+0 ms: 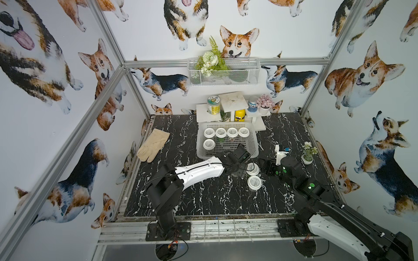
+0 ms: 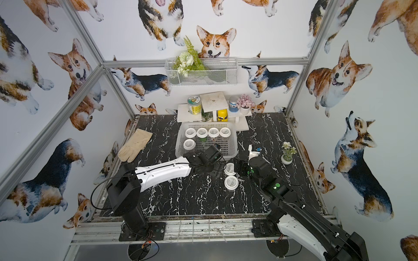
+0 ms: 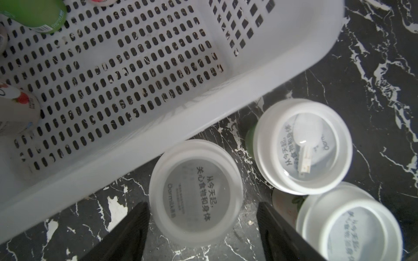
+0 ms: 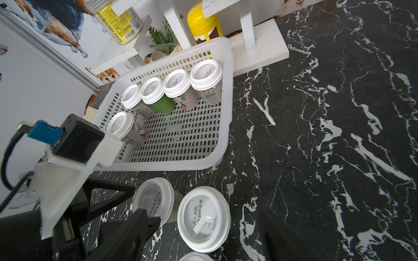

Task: Put the yogurt in the basket
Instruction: Pick up the yogurt from the center of the board.

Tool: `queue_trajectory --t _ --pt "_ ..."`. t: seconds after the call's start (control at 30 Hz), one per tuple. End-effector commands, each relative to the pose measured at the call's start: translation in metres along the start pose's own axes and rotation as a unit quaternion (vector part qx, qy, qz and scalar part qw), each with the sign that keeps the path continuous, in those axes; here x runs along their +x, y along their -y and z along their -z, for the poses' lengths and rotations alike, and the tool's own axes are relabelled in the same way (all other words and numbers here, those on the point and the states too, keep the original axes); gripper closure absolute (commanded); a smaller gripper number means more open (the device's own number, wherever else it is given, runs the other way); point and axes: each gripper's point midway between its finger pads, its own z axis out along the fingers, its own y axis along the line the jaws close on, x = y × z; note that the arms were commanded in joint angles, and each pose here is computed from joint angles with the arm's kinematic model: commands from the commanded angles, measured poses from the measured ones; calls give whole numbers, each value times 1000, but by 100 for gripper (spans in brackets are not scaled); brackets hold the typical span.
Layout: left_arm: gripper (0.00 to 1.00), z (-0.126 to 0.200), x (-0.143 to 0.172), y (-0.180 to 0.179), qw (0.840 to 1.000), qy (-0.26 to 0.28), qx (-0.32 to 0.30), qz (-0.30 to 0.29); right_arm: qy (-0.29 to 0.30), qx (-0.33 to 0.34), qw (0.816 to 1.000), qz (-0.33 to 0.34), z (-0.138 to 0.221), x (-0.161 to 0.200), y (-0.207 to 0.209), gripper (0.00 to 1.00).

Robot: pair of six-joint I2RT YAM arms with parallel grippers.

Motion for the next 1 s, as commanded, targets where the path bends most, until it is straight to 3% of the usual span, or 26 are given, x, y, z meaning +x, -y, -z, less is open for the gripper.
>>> queue_trajectory --t 0.0,0.97 --pt "20 4 -4 -5 1000 7 -13 4 17 -9 1000 2 1 -9 -5 18" --pt "20 -3 0 0 999 -6 -39 -15 19 -10 1000 1 2 -9 -5 18"
